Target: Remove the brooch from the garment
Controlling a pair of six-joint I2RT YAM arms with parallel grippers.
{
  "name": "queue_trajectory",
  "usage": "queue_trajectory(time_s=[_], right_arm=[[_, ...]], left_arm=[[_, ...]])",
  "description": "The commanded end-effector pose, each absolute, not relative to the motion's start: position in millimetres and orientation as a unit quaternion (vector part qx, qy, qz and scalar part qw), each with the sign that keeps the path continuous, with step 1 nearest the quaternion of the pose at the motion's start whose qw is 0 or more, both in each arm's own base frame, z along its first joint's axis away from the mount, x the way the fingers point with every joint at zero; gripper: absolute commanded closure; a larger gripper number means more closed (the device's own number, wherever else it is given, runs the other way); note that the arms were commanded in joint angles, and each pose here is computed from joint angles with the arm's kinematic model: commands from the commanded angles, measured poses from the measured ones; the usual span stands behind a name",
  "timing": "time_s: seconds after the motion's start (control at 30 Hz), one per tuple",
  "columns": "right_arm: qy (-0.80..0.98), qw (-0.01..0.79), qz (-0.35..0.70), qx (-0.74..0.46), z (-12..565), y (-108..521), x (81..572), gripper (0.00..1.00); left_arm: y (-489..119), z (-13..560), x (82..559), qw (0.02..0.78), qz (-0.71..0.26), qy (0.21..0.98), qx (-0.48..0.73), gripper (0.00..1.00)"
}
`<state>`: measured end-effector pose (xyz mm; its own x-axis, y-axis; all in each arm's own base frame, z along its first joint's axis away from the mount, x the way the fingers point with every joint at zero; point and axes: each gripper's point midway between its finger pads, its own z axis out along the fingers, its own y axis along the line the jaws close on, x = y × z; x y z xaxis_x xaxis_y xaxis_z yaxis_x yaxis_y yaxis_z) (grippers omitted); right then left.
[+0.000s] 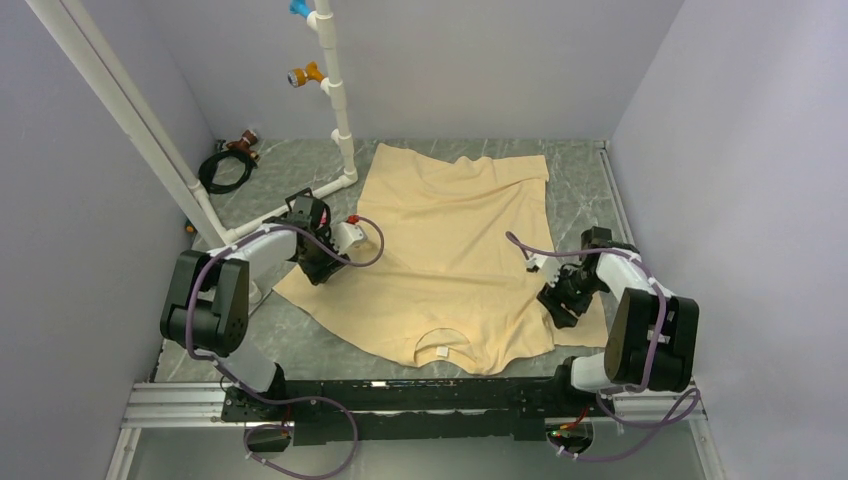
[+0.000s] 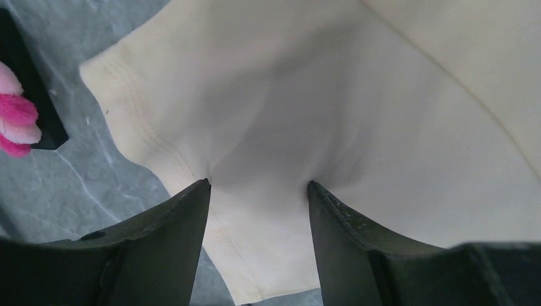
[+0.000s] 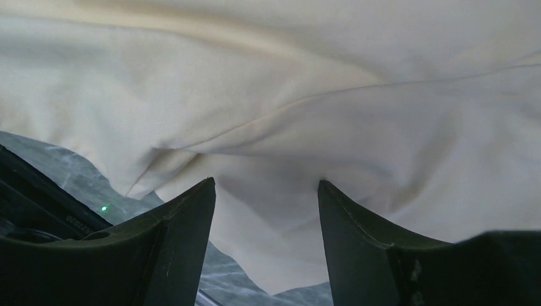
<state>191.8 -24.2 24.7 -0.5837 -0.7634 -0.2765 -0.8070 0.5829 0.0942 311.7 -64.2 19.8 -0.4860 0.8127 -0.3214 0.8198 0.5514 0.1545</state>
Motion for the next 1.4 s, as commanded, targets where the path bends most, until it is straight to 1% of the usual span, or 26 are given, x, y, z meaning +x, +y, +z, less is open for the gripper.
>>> queue_trajectory(time_s=[0.0, 0.13, 0.37, 0.43, 0.5, 0.53, 0.6, 0.63, 0.67, 0.7, 0.73, 0.77, 0.8, 0.83, 0.97, 1.07, 1.13, 1.23, 1.37], right_arm=[[0.876, 0.078, 0.072, -0.471, 1.6, -45.0, 189.8, 0.38], [0.875, 0.044, 0.074, -0.476, -6.7, -55.8, 176.1, 0.38], [0.867, 0.014, 0.078, -0.492, 2.0, -65.5, 156.8, 0.38], [0.862, 0.015, 0.088, -0.499, 9.2, -63.3, 157.2, 0.38], [0.862, 0.047, 0.105, -0.494, 25.6, -54.2, 171.9, 0.38], [0.862, 0.072, 0.117, -0.489, 36.5, -47.7, 183.0, 0.37], [0.866, 0.134, 0.133, -0.463, 63.3, -36.1, 217.7, 0.33], [0.867, 0.173, 0.144, -0.445, 77.8, -29.1, 240.0, 0.29], [0.87, 0.207, 0.145, -0.424, 92.2, -27.1, 264.0, 0.26], [0.872, 0.236, 0.147, -0.403, 104.2, -25.6, 286.9, 0.23], [0.872, 0.262, 0.15, -0.384, 116.7, -25.4, 309.3, 0.18], [0.872, 0.284, 0.155, -0.367, 127.4, -24.8, 329.6, 0.09], [0.872, 0.304, 0.159, -0.35, 135.9, -25.2, 348.9, 0.02], [0.872, 0.327, 0.158, -0.327, 145.2, -27.0, 369.3, 0.01], [0.865, 0.419, 0.172, -0.217, 172.0, -28.0, 439.5, 0.0], [0.867, 0.449, 0.19, -0.106, 176.9, -27.8, 487.6, 0.0], [0.864, 0.457, 0.2, -0.064, 177.8, -23.6, 515.4, 0.01], [0.873, 0.448, 0.187, -0.033, 164.4, -17.3, 553.1, 0.03], [0.878, 0.432, 0.208, -0.007, 137.7, 3.8, 592.7, 0.05]], left_arm=[[-33.7, -6.3, 290.5, 0.126, 0.033, 0.856, 0.499, 0.37], [-28.5, -10.4, 265.3, 0.102, 0.024, 0.851, 0.514, 0.38], [-21.1, 0.5, 229.9, 0.073, 0.012, 0.845, 0.53, 0.39], [-25.5, 9.4, 227.3, 0.077, -0.001, 0.844, 0.53, 0.39], [-38.3, 27.8, 238.7, 0.108, -0.02, 0.844, 0.526, 0.36], [-47.0, 38.2, 244.9, 0.126, -0.033, 0.842, 0.524, 0.31], [-67.5, 62.4, 263.3, 0.167, -0.054, 0.835, 0.521, 0.17], [-77.4, 75.6, 276.8, 0.19, -0.056, 0.831, 0.52, 0.04], [-86.5, 88.0, 291.0, 0.209, -0.051, 0.827, 0.519, 0.01], [-96.7, 101.5, 305.6, 0.23, -0.046, 0.824, 0.515, 0.01], [-107.4, 115.0, 321.2, 0.248, -0.041, 0.818, 0.517, 0.0], [-116.8, 128.4, 336.7, 0.266, -0.034, 0.815, 0.514, 0.01], [-126.9, 143.7, 354.5, 0.287, -0.03, 0.813, 0.506, 0.0], [-137.5, 159.7, 371.9, 0.309, -0.034, 0.811, 0.495, 0.0], [-171.4, 202.7, 442.6, 0.397, -0.044, 0.792, 0.463, 0.01], [-186.9, 206.6, 495.6, 0.437, -0.02, 0.781, 0.445, 0.0], [-195.5, 207.8, 523.3, 0.454, -0.007, 0.769, 0.451, 0.0], [-199.4, 205.7, 560.7, 0.477, 0.049, 0.75, 0.456, 0.0], [-198.7, 193.8, 584.6, 0.5, 0.094, 0.729, 0.459, 0.0]])
